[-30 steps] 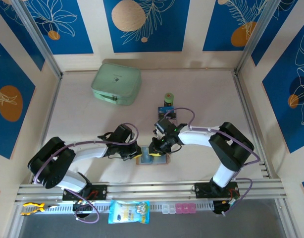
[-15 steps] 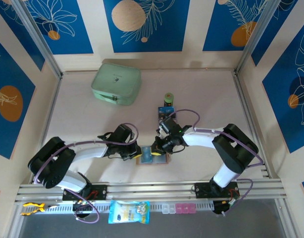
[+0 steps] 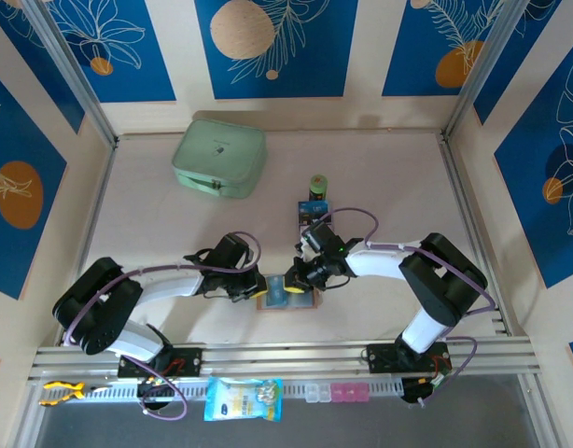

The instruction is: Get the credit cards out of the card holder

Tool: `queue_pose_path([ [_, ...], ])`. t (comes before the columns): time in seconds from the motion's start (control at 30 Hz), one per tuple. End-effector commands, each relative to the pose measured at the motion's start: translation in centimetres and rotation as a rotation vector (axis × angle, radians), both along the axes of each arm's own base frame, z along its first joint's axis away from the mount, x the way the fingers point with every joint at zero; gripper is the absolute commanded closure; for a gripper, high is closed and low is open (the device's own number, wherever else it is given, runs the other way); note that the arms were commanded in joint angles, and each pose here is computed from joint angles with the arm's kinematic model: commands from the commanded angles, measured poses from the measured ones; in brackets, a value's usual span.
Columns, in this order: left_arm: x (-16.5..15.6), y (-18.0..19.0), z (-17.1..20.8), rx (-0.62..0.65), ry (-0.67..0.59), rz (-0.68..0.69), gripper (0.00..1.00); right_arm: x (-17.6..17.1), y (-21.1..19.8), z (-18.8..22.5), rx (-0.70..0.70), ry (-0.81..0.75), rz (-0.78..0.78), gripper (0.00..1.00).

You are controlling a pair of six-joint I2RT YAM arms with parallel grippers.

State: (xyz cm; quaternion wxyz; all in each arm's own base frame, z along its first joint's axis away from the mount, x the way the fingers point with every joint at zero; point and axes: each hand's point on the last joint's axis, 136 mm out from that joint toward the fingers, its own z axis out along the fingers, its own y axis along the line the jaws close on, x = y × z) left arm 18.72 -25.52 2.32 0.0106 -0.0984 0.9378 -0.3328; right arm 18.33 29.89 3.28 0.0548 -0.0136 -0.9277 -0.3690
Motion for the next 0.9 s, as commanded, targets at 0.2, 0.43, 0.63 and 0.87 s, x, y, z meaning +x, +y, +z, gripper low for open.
queue_pose_path([
  [0.2,-1.1,1.6,-2.0,0.091,0.065,-0.004,0.91,-0.4,1.0,0.4,0.068,0.019,0.028,0.87],
  [0.43,-1.1,1.7,-2.0,0.095,0.066,-0.002,0.91,-0.4,1.1,0.6,0.079,0.015,0.037,0.89],
  [0.63,-1.2,1.9,-2.1,0.112,0.073,0.000,0.91,-0.2,0.4,0.4,0.041,0.000,0.020,0.93],
  [0.87,-1.3,2.1,-2.2,0.123,0.076,-0.002,0.91,0.0,-0.6,0.4,0.024,-0.003,-0.004,0.93],
])
